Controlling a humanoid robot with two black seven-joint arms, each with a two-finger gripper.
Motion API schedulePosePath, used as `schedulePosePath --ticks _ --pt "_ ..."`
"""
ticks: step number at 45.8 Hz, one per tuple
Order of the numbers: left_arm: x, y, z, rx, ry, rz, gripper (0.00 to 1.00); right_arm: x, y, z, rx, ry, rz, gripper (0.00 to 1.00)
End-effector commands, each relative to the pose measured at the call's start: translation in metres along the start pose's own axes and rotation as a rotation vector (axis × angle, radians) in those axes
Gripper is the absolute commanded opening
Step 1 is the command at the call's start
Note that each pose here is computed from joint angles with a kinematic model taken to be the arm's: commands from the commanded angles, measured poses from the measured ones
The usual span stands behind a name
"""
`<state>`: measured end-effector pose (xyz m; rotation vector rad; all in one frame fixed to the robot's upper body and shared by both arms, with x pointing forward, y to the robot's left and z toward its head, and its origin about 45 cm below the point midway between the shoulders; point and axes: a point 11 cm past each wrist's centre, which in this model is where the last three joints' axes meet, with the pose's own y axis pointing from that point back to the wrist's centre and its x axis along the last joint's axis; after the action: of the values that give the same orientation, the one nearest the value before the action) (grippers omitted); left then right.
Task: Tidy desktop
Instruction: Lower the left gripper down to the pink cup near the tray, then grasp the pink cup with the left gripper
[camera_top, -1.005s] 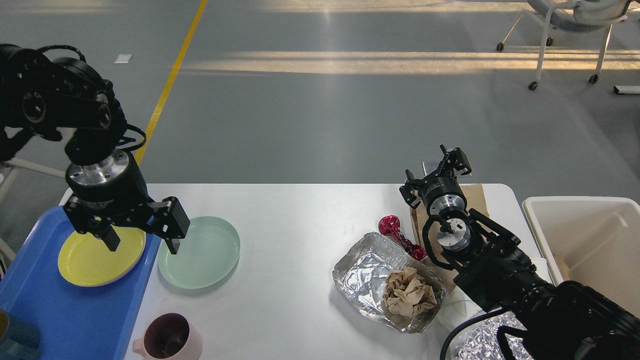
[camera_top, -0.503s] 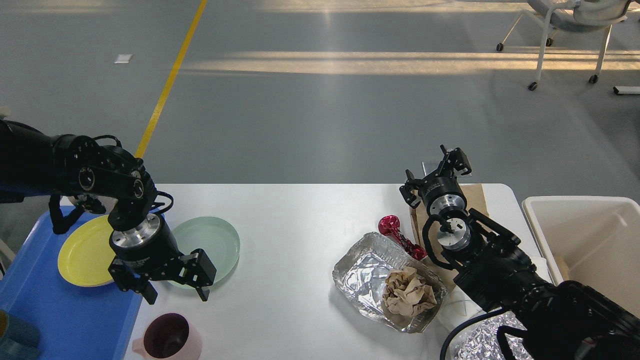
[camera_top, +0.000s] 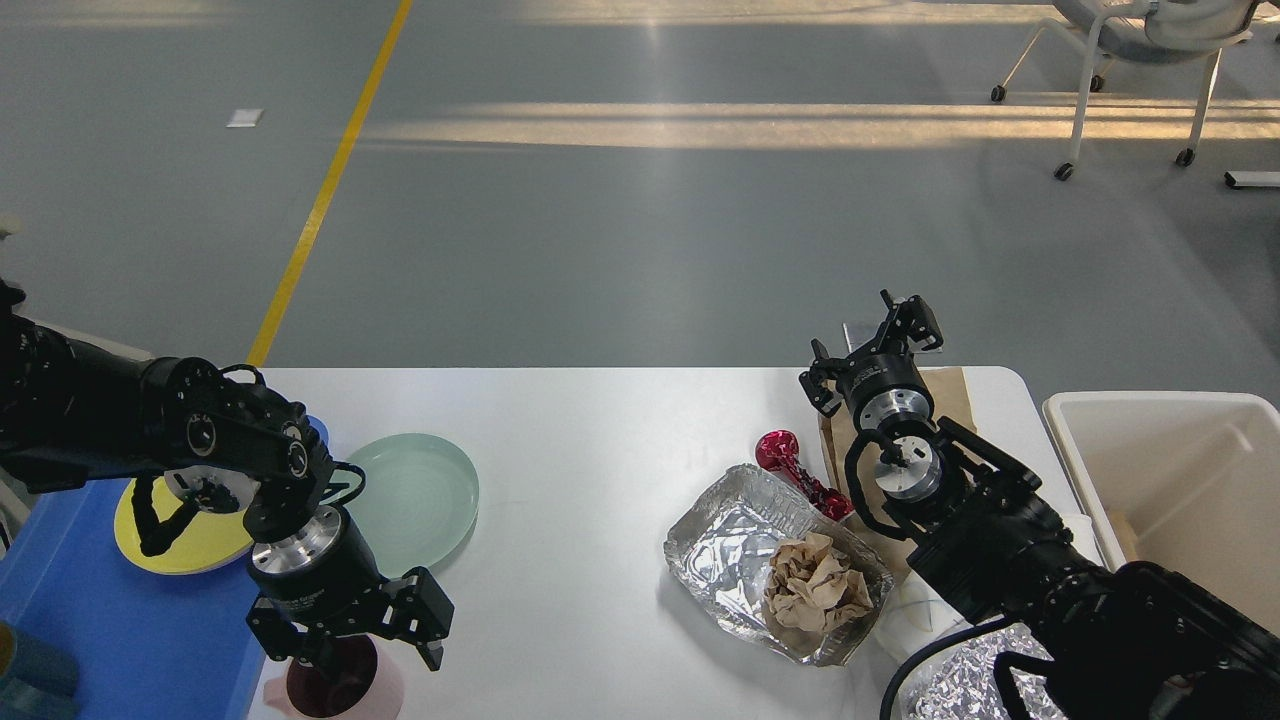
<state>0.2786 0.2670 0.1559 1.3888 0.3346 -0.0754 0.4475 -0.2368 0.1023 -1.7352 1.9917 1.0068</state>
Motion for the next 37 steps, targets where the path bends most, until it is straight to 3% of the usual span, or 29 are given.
schedulePosePath --ticks 1,29,37 --pt "0.000 -0.011 -0.004 -0.001 0.011 0.026 0.98 0.000 0.000 0.000 0.002 0.000 0.000 1.00" --pt "0.002 -0.039 -0.007 0.033 -0.008 0.070 0.95 0.000 0.000 0.000 0.000 0.000 -0.001 1.00" --pt "0.000 -0.042 -0.011 0.054 -0.036 0.063 0.54 0.000 0.000 0.000 0.002 0.000 0.000 1.00"
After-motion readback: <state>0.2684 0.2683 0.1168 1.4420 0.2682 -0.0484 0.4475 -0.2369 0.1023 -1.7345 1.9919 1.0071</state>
